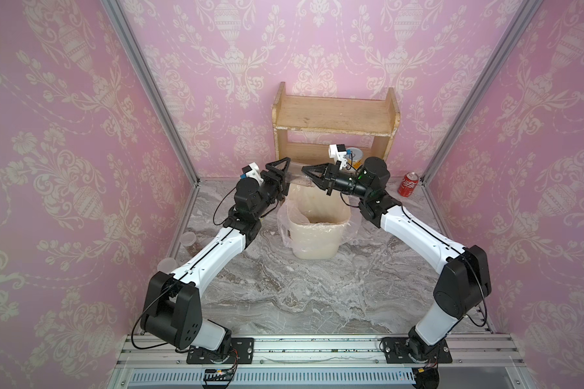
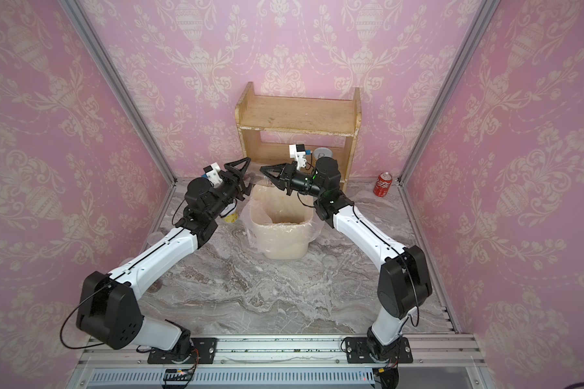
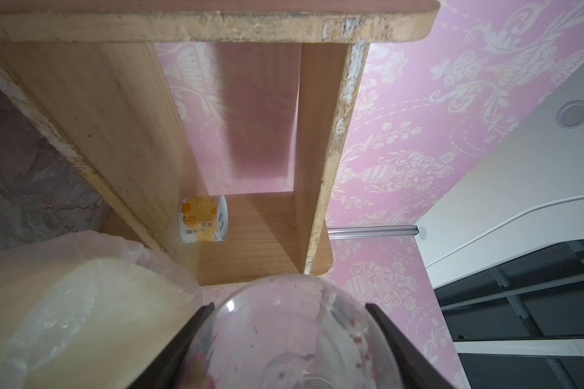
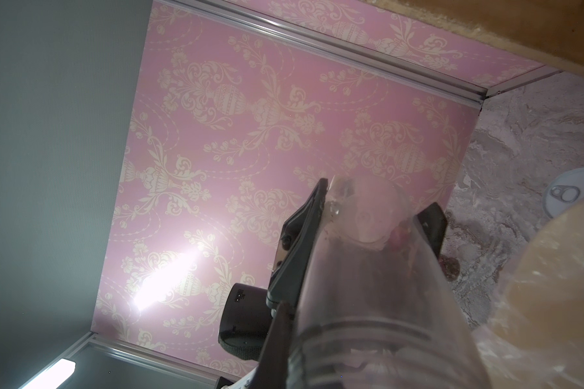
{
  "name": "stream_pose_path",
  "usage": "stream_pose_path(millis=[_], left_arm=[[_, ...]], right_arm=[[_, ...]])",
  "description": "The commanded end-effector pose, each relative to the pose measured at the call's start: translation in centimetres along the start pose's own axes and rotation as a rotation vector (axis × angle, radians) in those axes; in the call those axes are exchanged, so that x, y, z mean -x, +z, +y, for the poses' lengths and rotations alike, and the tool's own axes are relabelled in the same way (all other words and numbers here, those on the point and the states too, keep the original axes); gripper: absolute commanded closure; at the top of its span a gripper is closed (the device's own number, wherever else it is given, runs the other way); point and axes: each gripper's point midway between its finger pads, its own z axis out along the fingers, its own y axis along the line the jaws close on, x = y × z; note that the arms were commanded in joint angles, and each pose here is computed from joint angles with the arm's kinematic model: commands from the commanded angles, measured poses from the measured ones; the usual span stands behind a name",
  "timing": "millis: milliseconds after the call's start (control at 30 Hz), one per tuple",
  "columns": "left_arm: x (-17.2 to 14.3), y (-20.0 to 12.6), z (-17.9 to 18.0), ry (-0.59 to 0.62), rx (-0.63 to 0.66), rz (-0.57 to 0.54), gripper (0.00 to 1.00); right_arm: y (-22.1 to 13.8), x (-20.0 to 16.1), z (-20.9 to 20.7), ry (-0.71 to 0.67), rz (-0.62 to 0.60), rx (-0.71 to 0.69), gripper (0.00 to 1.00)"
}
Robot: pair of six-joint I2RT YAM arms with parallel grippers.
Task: Empty the moldy dried flower tea in the jars
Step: Pour the moldy dried flower tea into the trash bin.
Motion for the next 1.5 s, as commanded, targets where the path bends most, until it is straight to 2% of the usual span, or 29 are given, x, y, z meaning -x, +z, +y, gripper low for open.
stream_pose_path(millis=[0,333,433,567,867,1233,1333,1467], left_arm=[[-0.6,-0.1,0.2,0.043,-0.011,0.019,0.45],[-0.1,-0.5,0.0,0.104,-0.014,-0.005,0.61],[-0.1,-0.5,-0.2,0.142,-0.01,-0.007,0.66],[0.1,-0.9,-0.6,0.231,0.014,-0.023,0.66],[-0.5,-1.4,-1.4,0.599,0.154,0.026,0.67],[-4.2,0.2,0.6,1.115,0.358,0.156,0.69],[-5.1,0.6,1.0,1.243,0.396,0.173,0.69],[-6.1,1.1,1.6,1.476,0.47,0.182,0.69]], right_arm=[[0.1,0.4,-0.7,0.007,-0.017,-0.018,0.79],[-2.8,1.4,-1.0,-0.007,-0.076,-0.064,0.45],[-3.6,1.3,-0.9,-0.032,-0.079,-0.09,0.38],[-4.8,0.8,-0.7,-0.079,-0.072,-0.137,0.3],[-9.3,-1.4,-2.3,-0.278,-0.031,-0.422,0.17],[-16.7,-3.1,-4.8,-0.575,-0.007,-0.789,0.13],[-18.5,-3.4,-6.4,-0.608,0.001,-0.881,0.12],[-19.5,-4.4,-7.6,-0.607,0.01,-0.902,0.11]])
